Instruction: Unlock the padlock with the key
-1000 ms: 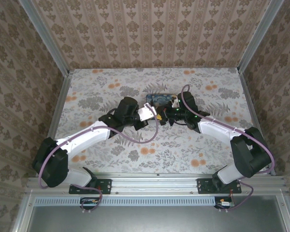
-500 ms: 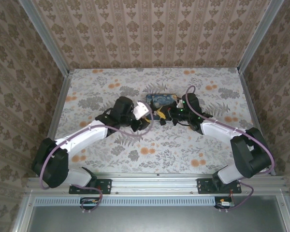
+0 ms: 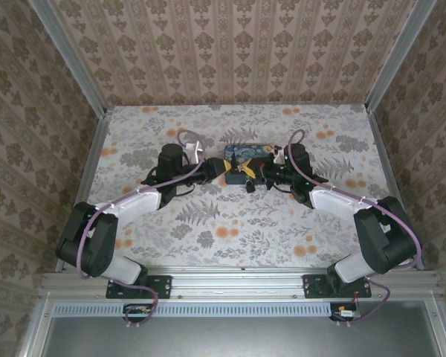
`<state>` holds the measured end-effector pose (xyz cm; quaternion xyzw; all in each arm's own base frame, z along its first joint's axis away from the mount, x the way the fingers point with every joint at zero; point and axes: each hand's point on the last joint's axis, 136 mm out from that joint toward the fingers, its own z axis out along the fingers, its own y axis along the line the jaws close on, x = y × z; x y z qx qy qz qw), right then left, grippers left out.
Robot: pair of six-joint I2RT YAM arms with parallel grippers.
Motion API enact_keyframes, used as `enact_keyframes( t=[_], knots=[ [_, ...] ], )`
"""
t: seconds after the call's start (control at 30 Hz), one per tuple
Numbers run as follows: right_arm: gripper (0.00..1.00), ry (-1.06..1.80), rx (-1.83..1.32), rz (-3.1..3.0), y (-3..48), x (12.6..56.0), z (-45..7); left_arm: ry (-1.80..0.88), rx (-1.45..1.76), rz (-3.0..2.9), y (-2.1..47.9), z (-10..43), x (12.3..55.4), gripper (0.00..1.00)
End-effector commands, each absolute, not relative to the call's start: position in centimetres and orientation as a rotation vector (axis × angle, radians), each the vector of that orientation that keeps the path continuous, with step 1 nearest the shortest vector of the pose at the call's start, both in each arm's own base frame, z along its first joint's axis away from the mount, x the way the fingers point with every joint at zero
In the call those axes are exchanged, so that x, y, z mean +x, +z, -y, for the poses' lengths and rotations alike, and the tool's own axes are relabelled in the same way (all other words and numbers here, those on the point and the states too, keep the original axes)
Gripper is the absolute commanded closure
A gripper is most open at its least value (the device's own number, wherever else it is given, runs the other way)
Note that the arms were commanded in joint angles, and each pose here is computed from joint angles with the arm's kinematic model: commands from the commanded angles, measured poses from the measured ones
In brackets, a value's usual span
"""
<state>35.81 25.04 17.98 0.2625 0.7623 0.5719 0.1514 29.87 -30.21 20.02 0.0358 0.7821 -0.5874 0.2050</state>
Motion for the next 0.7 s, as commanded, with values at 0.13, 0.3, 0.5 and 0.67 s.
enact_keyframes(
  t=[0.13,0.3,0.5,0.67],
  knots=[
    [1.0,1.718,0.698,-2.107,19.4,36.1,-25.8,-1.763,0.014,-2.184,20.9,31.6,29.5,0.58],
    [1.0,1.74,0.698,-2.103,19.5,35.9,-26.3,-1.794,-0.003,-2.163,20.8,32.0,29.7,0.61],
    [1.0,1.751,0.693,-2.102,19.5,35.8,-26.7,-1.8,-0.004,-2.159,20.7,32.1,29.8,0.69],
    [1.0,1.755,0.692,-2.109,19.5,35.6,-26.8,-1.808,0.0,-2.148,20.8,32.1,29.8,0.76]
  ],
)
